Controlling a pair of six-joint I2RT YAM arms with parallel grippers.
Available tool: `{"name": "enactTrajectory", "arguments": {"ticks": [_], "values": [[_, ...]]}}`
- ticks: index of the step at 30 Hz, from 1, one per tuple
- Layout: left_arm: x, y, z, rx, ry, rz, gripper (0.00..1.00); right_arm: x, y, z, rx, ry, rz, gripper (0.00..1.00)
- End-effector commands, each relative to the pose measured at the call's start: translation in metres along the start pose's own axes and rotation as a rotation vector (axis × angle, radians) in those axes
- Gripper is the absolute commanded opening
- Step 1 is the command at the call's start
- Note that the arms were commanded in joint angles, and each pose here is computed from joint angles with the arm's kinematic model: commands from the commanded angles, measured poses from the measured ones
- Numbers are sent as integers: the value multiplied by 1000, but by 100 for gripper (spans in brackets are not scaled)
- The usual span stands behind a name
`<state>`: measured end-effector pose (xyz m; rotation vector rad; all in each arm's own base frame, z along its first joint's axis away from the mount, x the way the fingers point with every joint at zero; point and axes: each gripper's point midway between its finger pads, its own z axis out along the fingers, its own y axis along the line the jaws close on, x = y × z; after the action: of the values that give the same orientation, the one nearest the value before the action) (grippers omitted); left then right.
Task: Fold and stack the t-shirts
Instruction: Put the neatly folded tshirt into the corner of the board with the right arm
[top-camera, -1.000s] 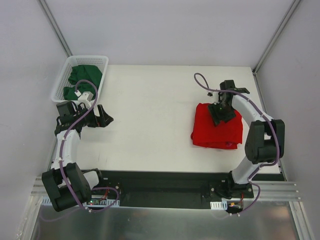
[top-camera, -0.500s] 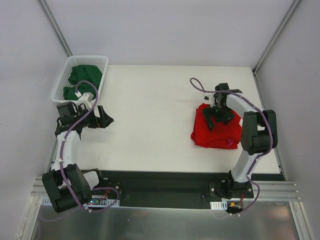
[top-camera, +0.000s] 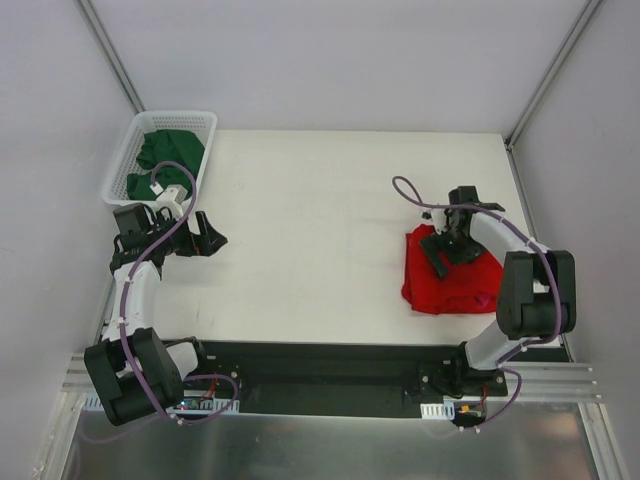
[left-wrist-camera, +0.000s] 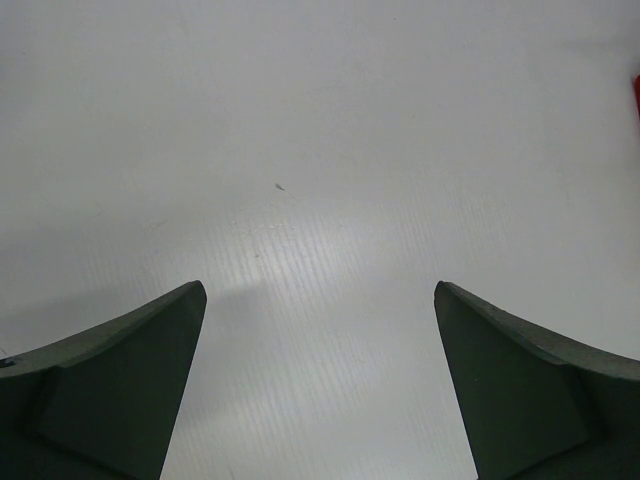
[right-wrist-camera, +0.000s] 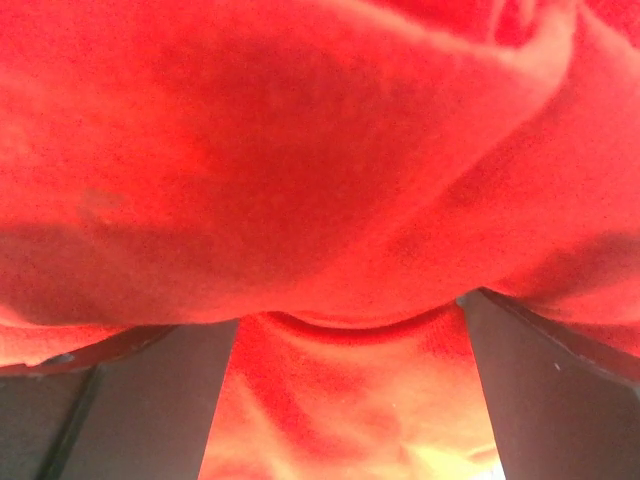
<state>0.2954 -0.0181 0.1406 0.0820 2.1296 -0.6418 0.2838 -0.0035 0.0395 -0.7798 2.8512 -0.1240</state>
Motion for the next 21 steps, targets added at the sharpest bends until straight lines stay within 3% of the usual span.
{"name": "enactTrajectory", "arguments": {"ticks": [1,9,16,21], "values": [[-11,-3,-3,17,-33,43,99,55,-5,-12,-8,109,-37,96],[-15,-8,-5,26,-47,30,99,95,-32,-33,-30,63,-26,96],[-19,-9,-8,15,-60,37,99,127,-59,-29,-122,30,78,96],[-20,-7,-9,-2,-66,47,99,128,-61,-35,-148,0,111,96]]}}
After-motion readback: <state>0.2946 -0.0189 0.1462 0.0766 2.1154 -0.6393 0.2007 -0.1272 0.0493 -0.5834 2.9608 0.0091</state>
